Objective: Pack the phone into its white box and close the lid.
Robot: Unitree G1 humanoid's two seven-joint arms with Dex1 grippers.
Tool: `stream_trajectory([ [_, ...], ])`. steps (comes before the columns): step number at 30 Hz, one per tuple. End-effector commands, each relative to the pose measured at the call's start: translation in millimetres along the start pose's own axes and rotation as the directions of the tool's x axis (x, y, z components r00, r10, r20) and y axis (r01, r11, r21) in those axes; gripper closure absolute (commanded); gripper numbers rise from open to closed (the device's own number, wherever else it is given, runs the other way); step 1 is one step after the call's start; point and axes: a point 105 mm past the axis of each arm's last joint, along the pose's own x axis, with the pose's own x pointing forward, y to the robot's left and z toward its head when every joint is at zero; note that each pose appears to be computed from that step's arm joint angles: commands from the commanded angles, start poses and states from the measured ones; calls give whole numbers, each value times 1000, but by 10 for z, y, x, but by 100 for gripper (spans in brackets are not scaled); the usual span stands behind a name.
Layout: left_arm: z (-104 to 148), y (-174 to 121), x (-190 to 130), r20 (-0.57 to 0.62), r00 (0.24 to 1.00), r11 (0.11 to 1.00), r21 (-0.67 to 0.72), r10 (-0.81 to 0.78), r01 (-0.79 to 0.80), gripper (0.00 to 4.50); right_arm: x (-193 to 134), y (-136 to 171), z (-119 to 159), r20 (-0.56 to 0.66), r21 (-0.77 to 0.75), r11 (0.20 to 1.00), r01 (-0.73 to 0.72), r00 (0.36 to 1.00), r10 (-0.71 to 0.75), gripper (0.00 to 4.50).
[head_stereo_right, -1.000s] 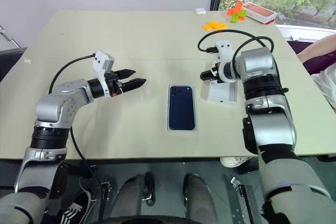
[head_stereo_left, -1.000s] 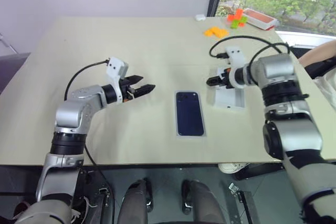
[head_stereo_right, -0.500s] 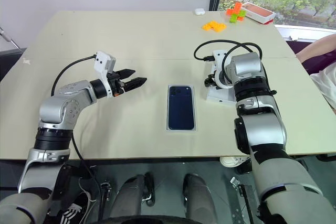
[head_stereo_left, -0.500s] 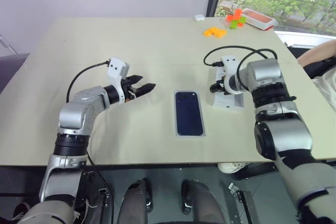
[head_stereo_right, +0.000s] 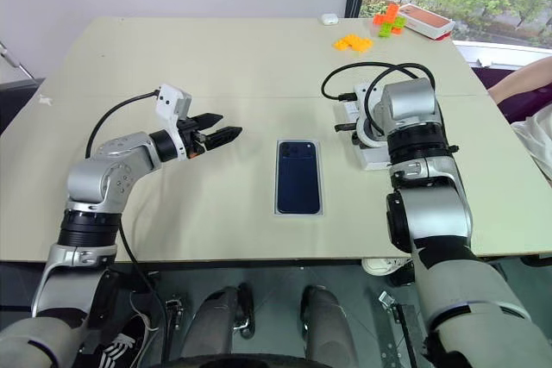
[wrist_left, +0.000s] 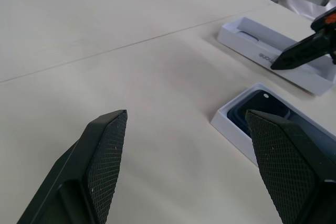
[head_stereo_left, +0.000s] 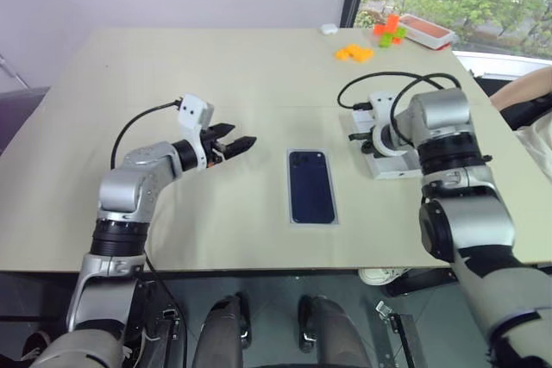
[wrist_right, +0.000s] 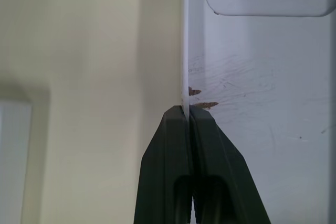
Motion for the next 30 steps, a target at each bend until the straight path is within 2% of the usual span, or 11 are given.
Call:
stream_trajectory([
  [1,124,-35,-32,44,999,1000,16,-8,7,69,-172,-34,-11,25,33,999,-15,1000,14,449],
  [6,109,-44,-11,42,999,1000,18,-12,11,69,-115,151,-114,61,41,994,-99,993,97,449],
  [9,114,-56,9,42,999,1000,16,-16,15,69,-108,354,-99,112,117,972,-205,975,192,449],
  [14,117,-70,18,41,999,1000,11,-20,20,69,-129,341,-102,124,128,975,-180,978,165,202],
  [16,116,-74,18,40,999,1000,8,-23,23,69,-191,324,-17,135,109,980,-164,980,149,106],
  [20,109,-86,28,38,999,1000,6,-26,26,69,-267,279,82,139,78,988,-131,983,119,106],
  [30,93,-129,30,40,999,1000,-2,-23,24,69,-226,261,30,66,-44,996,-74,995,77,106],
])
